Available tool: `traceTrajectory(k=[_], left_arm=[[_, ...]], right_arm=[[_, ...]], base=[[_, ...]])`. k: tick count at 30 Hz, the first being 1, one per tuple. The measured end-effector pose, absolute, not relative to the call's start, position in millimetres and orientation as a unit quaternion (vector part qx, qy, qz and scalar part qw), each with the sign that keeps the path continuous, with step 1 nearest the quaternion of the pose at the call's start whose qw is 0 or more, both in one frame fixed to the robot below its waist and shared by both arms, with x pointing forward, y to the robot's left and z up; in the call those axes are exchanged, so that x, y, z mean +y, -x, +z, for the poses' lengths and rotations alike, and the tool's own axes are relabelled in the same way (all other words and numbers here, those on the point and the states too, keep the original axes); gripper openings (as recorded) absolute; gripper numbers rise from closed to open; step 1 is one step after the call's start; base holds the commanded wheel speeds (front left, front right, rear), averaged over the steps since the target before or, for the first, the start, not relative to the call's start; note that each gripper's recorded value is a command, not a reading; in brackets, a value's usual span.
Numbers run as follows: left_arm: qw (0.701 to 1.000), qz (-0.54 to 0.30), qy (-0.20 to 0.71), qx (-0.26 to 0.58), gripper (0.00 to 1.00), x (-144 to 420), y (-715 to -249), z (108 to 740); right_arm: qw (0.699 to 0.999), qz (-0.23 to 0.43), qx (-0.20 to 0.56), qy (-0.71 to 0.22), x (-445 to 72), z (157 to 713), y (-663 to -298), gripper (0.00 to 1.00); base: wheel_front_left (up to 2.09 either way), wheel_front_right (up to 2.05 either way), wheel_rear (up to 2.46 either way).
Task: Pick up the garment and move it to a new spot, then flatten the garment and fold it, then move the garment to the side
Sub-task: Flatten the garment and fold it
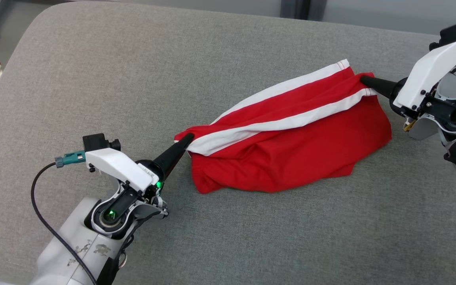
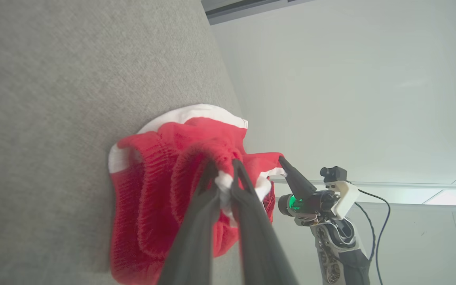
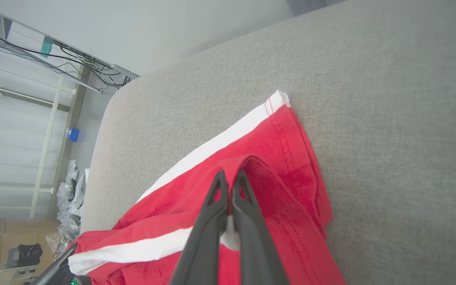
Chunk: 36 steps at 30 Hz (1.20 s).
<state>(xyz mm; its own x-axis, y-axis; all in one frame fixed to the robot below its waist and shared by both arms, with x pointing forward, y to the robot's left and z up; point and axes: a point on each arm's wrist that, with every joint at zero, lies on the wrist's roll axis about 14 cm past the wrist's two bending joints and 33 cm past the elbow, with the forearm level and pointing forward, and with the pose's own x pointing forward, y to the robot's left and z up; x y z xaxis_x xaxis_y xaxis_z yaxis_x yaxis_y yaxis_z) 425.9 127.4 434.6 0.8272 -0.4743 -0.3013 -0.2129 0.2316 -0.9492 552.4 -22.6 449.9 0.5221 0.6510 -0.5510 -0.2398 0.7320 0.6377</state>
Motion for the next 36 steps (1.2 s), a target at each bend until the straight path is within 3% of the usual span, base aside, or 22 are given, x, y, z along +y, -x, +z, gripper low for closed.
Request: traceTrajectory(k=[22,23,26,27,28,29,30,31,36], left_arm=[[0.723,-0.040,0.636,0.267,0.00,131,-456,413],[0.723,-0.039,0.635,0.268,0.00,131,-456,412],[0.725,-0.038,0.634,0.267,0.00,131,-458,412],[0.725,-0.039,0.634,0.265,0.00,131,-460,413],[0.725,-0.038,0.636,0.262,0.18,131,-462,414],[0.727,-0.034,0.636,0.257,0.49,133,-463,414],[0.729,-0.029,0.636,0.253,0.89,135,-464,413],[0.729,-0.025,0.637,0.251,1.00,136,-464,412],[0.729,-0.016,0.638,0.246,1.00,140,-466,411]], right_arm=[[0.838,0.225,0.415,-0.274,-12,419,-593,0.00],[0.839,0.223,0.414,-0.274,-12,418,-595,0.12],[0.848,0.215,0.399,-0.276,-14,419,-603,1.00],[0.849,0.214,0.396,-0.278,-13,420,-605,1.00],[0.849,0.213,0.394,-0.279,-13,420,-606,1.00],[0.851,0.212,0.391,-0.281,-13,420,-608,1.00],[0.852,0.211,0.388,-0.282,-13,421,-609,1.00],[0.852,0.209,0.385,-0.285,-13,421,-609,1.00],[0.859,0.200,0.371,-0.291,-17,426,-615,1.00]], base=[[0.00,0.00,0.00],[0.00,0.00,0.00],[0.00,0.00,0.00],[0.00,0.00,0.00],[0.00,0.00,0.00],[0.00,0.00,0.00],[0.00,0.00,0.00],[0.00,0.00,0.00],[0.00,0.00,0.00]])
